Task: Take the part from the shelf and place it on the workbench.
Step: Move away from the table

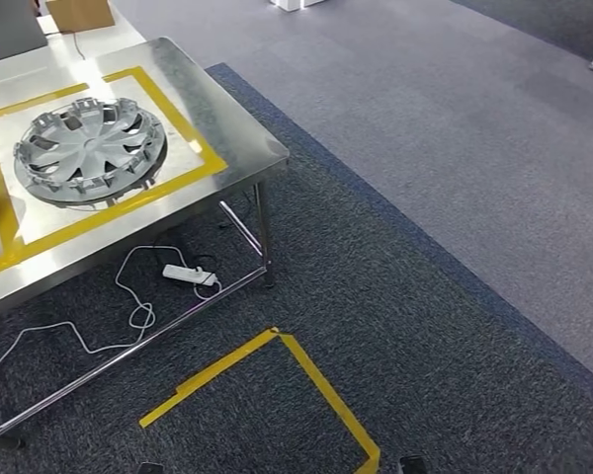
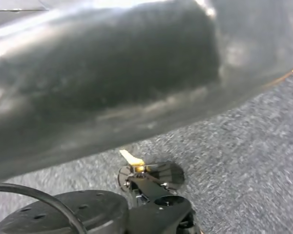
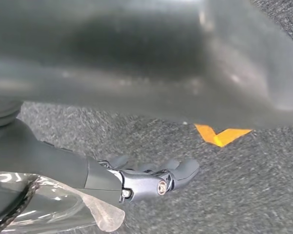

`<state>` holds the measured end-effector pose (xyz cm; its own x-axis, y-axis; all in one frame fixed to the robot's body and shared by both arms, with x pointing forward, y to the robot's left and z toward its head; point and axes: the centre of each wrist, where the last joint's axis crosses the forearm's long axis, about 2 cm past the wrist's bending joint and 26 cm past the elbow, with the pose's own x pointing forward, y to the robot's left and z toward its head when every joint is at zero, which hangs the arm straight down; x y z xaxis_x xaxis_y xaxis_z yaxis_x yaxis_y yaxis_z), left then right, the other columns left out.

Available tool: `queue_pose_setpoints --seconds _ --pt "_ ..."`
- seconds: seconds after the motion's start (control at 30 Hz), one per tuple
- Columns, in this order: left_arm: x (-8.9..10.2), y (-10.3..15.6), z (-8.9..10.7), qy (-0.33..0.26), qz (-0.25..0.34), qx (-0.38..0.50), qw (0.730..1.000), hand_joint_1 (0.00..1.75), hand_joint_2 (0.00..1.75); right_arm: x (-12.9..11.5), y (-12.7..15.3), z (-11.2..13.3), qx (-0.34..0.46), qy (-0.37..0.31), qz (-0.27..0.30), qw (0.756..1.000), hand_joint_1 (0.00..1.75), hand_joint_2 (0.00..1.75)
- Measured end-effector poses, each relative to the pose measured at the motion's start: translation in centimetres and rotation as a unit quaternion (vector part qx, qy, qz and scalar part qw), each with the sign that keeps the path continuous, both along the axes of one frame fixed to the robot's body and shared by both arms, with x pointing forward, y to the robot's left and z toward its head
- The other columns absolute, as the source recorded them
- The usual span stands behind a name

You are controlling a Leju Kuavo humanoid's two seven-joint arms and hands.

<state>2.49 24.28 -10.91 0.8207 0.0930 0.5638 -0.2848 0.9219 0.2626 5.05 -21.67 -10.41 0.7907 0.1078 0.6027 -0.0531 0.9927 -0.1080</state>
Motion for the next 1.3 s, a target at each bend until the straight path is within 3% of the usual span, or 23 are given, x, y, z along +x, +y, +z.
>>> queue_pose_setpoints --seconds 0.43,0.63,0.97,1.13,1.3 --pt "-0.4 0.0 0.0 0.017 -0.019 -0.002 1.000 0.00 0.00 -0.5 0.1 -0.1 0.005 0.006 -0.005 1.000 0.00 0.00" --pt "-0.4 0.0 0.0 0.031 -0.060 0.016 0.998 0.00 0.00 -0.8 0.1 -0.1 0.013 0.008 -0.025 1.000 0.00 0.00" --pt "0.0 -0.9 0.1 0.008 -0.028 -0.026 0.999 0.00 0.00 -1.5 0.1 -0.2 0.018 0.017 -0.063 0.998 0.00 0.00" --pt "0.6 -1.3 0.1 -0.001 -0.039 -0.044 0.998 0.00 0.00 0.9 0.6 0.2 0.021 0.015 -0.097 0.995 0.00 0.00" --pt "0.8 -1.0 0.1 -0.007 -0.046 -0.049 0.998 0.00 0.00 1.4 0.7 0.3 0.021 0.013 -0.099 0.995 0.00 0.00"
